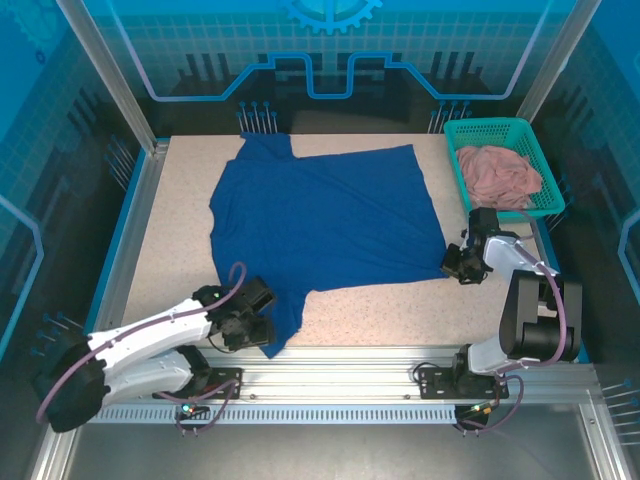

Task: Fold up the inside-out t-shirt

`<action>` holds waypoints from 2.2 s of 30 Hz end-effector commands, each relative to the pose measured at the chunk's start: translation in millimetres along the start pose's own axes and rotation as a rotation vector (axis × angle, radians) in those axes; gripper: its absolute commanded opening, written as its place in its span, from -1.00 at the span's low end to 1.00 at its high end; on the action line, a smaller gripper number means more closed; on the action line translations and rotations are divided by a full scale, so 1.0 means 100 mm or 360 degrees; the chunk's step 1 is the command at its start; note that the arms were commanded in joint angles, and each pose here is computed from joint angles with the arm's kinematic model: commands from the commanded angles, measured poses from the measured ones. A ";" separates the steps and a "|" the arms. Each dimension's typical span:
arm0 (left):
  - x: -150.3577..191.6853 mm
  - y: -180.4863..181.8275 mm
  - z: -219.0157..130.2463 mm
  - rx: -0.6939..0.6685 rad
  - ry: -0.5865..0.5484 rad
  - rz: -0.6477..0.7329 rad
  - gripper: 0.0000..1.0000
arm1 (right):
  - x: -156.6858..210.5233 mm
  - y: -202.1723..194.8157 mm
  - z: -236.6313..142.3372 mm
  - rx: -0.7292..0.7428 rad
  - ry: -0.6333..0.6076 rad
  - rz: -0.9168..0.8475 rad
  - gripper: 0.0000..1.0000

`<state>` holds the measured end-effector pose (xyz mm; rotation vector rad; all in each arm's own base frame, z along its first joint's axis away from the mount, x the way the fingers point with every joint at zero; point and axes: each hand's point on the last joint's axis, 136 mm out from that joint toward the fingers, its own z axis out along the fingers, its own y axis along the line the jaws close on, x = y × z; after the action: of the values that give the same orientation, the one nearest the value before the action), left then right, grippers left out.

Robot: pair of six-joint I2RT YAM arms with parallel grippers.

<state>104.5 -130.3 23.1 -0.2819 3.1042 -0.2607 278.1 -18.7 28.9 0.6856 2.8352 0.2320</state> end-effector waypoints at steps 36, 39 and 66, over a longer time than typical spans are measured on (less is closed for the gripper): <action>-0.10 -0.27 0.00 -0.0074 -0.0088 0.0152 -0.77 | -0.01 0.01 -0.04 -0.0049 -0.0006 -0.0003 -0.88; -0.13 -0.25 -0.08 -0.0091 -0.0126 0.0166 -0.86 | -0.01 0.02 -0.05 -0.0053 -0.0010 -0.0005 -0.88; -1.38 -0.20 -1.16 0.0390 -0.0488 -0.0074 -1.00 | -0.61 0.43 -0.31 -0.0271 -0.0153 0.0008 -0.85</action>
<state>225.2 -97.7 130.2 -0.4648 2.7508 -0.4691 328.8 -12.4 70.8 0.6258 2.7090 0.3650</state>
